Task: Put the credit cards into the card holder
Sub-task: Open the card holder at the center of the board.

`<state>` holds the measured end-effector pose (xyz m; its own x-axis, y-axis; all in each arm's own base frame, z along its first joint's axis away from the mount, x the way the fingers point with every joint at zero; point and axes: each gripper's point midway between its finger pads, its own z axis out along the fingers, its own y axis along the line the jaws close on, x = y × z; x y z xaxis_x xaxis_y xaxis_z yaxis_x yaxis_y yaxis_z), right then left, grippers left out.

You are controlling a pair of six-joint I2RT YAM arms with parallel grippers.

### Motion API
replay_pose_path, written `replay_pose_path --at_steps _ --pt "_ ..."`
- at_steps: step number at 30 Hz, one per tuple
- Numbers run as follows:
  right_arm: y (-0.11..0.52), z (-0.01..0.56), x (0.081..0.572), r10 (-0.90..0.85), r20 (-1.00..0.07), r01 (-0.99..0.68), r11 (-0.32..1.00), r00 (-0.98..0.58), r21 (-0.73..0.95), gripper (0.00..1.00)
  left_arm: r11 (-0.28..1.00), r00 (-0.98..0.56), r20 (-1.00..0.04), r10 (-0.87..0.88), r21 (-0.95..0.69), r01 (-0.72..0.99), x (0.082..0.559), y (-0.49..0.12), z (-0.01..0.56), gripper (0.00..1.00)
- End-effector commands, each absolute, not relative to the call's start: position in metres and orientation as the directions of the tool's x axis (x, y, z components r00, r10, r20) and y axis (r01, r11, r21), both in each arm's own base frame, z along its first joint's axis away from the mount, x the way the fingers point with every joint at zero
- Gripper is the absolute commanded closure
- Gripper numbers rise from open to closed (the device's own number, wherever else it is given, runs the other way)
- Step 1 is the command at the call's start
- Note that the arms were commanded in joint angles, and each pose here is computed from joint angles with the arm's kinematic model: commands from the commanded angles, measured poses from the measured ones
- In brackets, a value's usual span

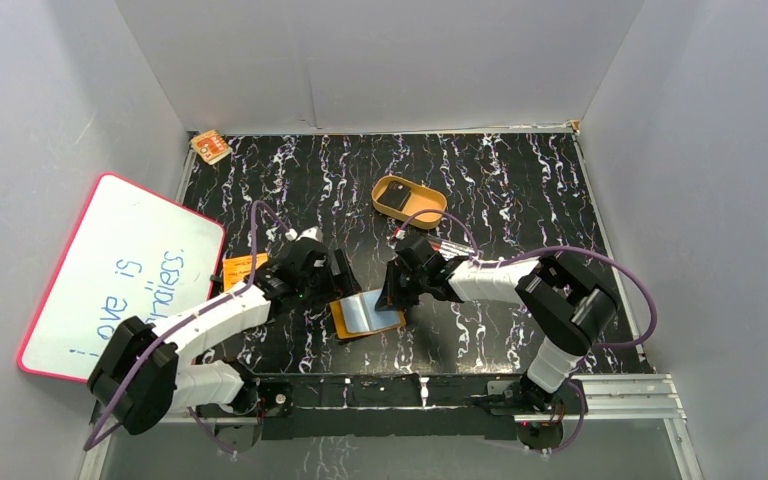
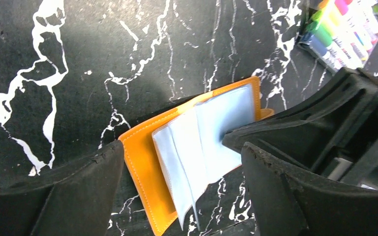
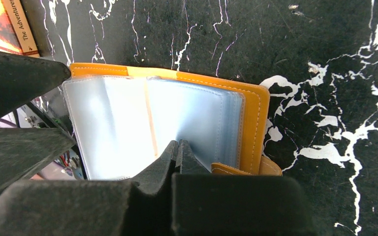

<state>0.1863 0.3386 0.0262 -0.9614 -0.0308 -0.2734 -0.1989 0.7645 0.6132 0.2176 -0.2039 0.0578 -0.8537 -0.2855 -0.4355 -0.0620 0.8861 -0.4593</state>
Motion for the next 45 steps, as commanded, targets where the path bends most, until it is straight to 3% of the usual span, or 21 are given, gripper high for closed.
replay_pose_path --at_steps 1,6,10,23,32,34,36,38,40,45 --pt "0.325 0.007 0.186 -0.046 -0.268 -0.187 0.827 -0.962 0.531 1.00 0.880 -0.835 -0.470 -0.285 -0.474 -0.033 0.228 -0.211 0.084 0.12" --pt "0.325 0.008 0.187 -0.044 -0.270 -0.188 0.826 -0.962 0.532 1.00 0.903 -0.848 -0.470 -0.247 -0.430 -0.024 0.237 -0.218 0.083 0.11" --pt "0.326 0.010 0.188 -0.041 -0.278 -0.190 0.824 -0.960 0.534 1.00 0.924 -0.875 -0.438 -0.206 -0.382 -0.026 0.231 -0.218 0.067 0.16" --pt "0.315 0.022 0.177 0.002 -0.275 -0.159 0.810 -0.962 0.565 1.00 0.961 -0.912 -0.382 -0.149 -0.274 -0.042 0.204 -0.190 0.014 0.64" --pt "0.307 0.030 0.171 0.030 -0.276 -0.140 0.806 -0.961 0.575 1.00 0.968 -0.903 -0.418 -0.099 -0.250 0.010 0.228 -0.203 0.013 0.80" --pt "0.306 0.032 0.172 0.034 -0.282 -0.141 0.804 -0.959 0.577 1.00 0.969 -0.902 -0.423 -0.090 -0.245 0.018 0.232 -0.206 0.015 0.80" --pt "0.305 0.034 0.171 0.035 -0.281 -0.139 0.807 -0.959 0.574 0.99 0.971 -0.897 -0.432 -0.095 -0.241 0.013 0.234 -0.205 0.019 0.71" --pt "0.303 0.036 0.171 0.032 -0.281 -0.139 0.811 -0.959 0.568 0.92 0.974 -0.888 -0.447 -0.113 -0.225 -0.010 0.236 -0.200 0.026 0.47" --pt "0.304 0.039 0.171 0.031 -0.288 -0.145 0.811 -0.957 0.567 0.87 0.975 -0.877 -0.463 -0.125 -0.223 -0.021 0.237 -0.196 0.034 0.37" --pt "0.307 0.044 0.175 0.025 -0.299 -0.156 0.809 -0.954 0.566 0.83 0.962 -0.842 -0.514 -0.165 -0.274 -0.022 0.241 -0.197 0.069 0.31"
